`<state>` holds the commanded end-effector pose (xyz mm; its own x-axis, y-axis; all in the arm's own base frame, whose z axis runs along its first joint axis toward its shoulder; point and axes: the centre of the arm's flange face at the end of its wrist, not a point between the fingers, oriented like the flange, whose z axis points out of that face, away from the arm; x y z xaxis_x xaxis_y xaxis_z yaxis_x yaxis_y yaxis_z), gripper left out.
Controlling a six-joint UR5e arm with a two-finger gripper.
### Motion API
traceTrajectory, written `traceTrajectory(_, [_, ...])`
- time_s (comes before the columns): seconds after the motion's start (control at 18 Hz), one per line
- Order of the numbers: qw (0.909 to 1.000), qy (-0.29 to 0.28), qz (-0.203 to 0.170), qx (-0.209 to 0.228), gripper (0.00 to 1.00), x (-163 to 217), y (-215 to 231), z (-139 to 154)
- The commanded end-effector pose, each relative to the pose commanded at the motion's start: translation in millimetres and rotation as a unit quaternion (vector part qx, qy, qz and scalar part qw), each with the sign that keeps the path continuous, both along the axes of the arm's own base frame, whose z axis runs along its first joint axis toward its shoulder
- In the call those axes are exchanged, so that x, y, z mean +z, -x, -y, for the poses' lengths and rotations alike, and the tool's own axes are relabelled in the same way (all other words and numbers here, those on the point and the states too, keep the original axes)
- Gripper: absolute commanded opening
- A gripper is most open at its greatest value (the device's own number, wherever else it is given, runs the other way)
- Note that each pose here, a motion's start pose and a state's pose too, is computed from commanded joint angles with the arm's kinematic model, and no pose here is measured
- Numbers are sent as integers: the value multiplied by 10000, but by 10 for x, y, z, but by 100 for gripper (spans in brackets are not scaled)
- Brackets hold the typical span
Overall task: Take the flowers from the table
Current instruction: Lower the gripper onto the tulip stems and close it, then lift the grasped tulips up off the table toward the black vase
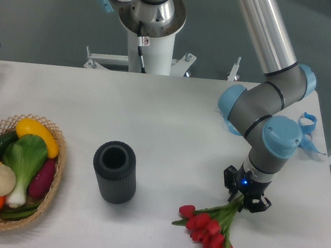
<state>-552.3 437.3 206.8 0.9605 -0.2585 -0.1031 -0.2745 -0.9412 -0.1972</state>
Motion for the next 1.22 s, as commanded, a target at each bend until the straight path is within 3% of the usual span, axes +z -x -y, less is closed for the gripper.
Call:
traceTrajectory(0.33, [9988,-428,1,256,4,367,-37,2])
traceTrajectory(0.56, [9929,-922,30,745,4,973,-356,28])
traceTrajectory(0.89, [9613,-2554,589,852,5,1992,-892,62])
traceTrajectory(1.22, [9260,-3595,990,600,5,2452,-1062,254])
